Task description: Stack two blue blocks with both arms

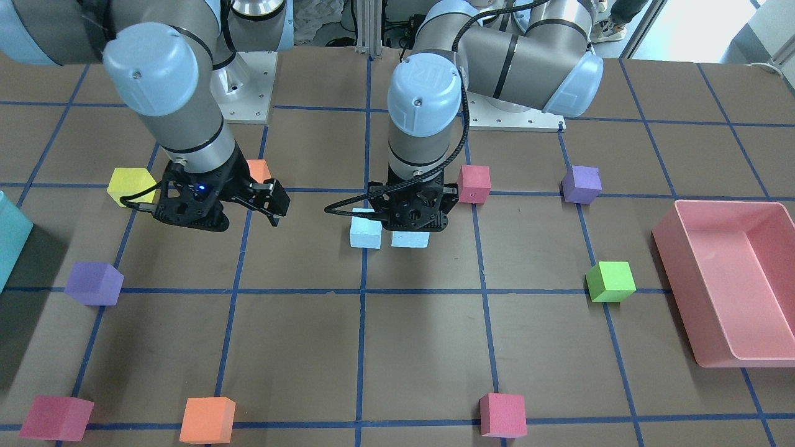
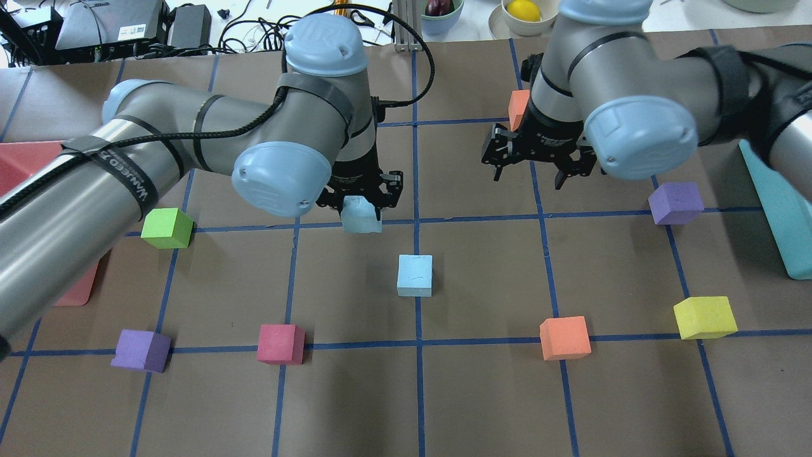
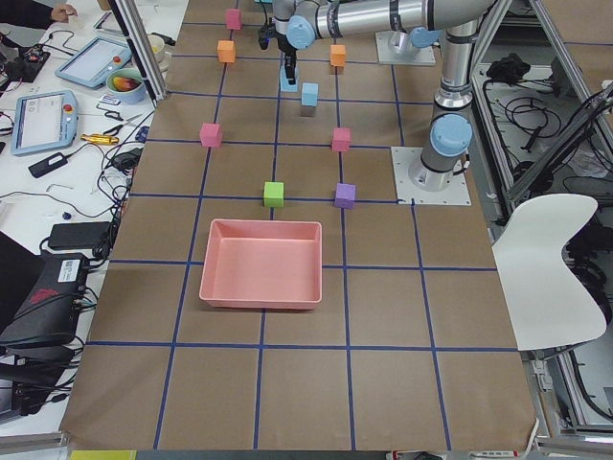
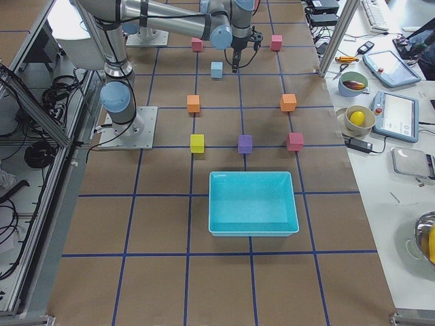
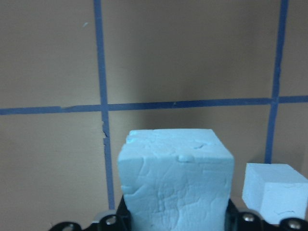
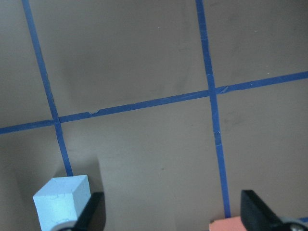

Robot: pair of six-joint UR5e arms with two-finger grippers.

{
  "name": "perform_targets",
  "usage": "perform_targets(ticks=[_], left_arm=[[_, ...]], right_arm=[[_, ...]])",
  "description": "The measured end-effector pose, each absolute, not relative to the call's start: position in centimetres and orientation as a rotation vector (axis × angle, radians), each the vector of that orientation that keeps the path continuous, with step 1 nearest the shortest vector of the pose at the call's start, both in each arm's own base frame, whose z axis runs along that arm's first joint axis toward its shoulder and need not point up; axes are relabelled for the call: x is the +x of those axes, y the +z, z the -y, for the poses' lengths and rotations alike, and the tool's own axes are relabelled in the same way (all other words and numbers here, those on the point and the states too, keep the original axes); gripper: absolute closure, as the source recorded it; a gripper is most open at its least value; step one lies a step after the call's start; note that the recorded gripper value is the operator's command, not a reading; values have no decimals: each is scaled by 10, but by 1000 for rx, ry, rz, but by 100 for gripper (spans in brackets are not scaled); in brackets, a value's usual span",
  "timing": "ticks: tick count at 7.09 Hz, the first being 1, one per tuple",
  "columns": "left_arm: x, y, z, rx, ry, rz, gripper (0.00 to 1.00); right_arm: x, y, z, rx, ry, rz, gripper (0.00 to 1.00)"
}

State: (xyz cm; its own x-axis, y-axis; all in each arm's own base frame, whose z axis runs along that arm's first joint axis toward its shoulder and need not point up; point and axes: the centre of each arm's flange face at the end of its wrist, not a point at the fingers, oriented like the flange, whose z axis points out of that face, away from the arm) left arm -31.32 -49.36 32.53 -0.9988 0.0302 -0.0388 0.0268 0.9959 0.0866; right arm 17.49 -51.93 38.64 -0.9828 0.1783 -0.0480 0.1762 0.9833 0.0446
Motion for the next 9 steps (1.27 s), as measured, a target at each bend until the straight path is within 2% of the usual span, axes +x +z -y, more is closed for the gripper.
perform_targets(ticks=[4, 7, 9], left_arm=[[-373, 283, 457, 39, 158, -3125, 100], [-376, 255, 443, 65, 81, -3152, 100], [-376, 263, 441, 74, 50, -3165, 100]], right_arm=[[150, 450, 507, 296, -21, -3087, 0], [139, 471, 493, 173, -78, -3176, 0], [122, 473, 491, 172, -49, -3188, 0]])
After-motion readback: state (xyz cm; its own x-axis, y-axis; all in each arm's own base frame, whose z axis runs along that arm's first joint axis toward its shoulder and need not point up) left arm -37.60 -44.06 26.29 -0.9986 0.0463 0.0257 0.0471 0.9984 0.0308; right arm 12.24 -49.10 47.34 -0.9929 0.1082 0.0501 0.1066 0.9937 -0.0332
